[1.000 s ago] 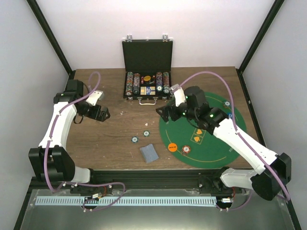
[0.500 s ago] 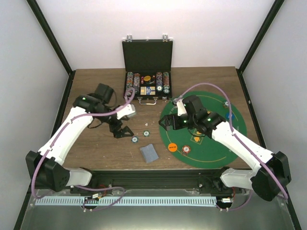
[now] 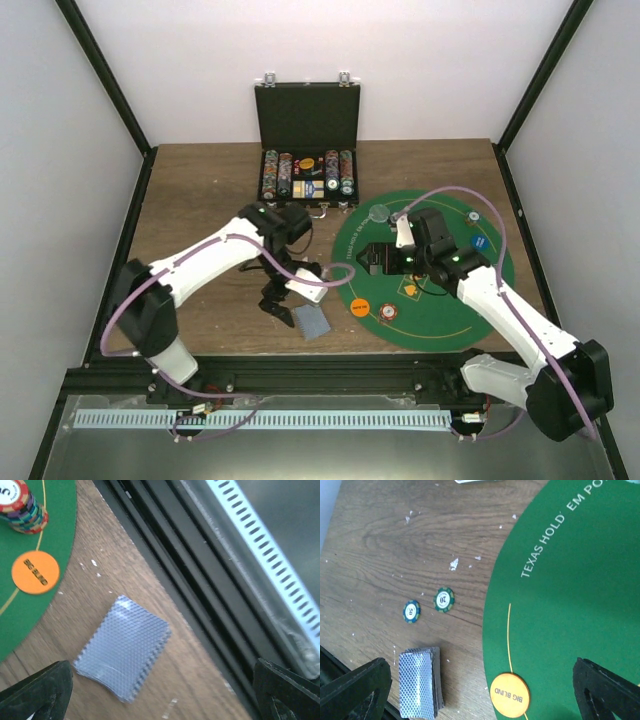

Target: Distribute texas hold em gaming equipment

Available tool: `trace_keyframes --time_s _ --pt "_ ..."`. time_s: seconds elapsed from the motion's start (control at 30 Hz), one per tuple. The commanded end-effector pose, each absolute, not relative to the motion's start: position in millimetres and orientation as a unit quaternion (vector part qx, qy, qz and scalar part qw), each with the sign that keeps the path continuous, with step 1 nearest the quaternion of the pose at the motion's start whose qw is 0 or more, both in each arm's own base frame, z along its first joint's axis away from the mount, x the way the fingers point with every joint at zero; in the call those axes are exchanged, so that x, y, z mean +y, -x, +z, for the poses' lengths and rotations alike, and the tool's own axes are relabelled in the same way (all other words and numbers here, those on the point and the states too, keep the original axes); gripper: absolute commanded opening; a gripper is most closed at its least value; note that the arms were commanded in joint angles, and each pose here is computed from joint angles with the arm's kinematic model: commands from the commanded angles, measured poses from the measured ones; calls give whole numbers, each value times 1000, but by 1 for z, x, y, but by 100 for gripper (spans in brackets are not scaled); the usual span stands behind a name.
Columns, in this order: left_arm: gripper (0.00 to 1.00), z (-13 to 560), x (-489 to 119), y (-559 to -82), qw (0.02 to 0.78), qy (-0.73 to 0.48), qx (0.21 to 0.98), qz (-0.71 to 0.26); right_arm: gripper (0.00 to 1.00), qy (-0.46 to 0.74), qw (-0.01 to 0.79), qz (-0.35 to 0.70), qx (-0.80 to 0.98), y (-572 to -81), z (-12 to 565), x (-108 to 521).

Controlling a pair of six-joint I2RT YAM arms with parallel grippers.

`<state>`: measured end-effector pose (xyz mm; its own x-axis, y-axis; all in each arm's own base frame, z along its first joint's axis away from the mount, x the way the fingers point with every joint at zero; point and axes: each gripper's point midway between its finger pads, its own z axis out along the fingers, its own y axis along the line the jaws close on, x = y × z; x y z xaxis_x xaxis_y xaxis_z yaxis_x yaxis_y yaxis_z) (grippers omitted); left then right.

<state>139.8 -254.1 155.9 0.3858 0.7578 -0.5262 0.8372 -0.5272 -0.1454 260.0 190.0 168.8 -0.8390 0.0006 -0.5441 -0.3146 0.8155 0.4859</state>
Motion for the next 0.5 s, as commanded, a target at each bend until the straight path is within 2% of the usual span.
trace_keyframes --time_s 0.0,0.17,0.47 --pt "100 140 -285 -154 106 -888 372 -250 100 79 268 297 913 -256 165 188" --pt "100 103 -287 -155 74 -913 333 -223 100 72 256 286 921 -252 154 183" --pt "100 59 -286 -172 75 -932 308 -176 100 68 237 278 928 -249 141 181"
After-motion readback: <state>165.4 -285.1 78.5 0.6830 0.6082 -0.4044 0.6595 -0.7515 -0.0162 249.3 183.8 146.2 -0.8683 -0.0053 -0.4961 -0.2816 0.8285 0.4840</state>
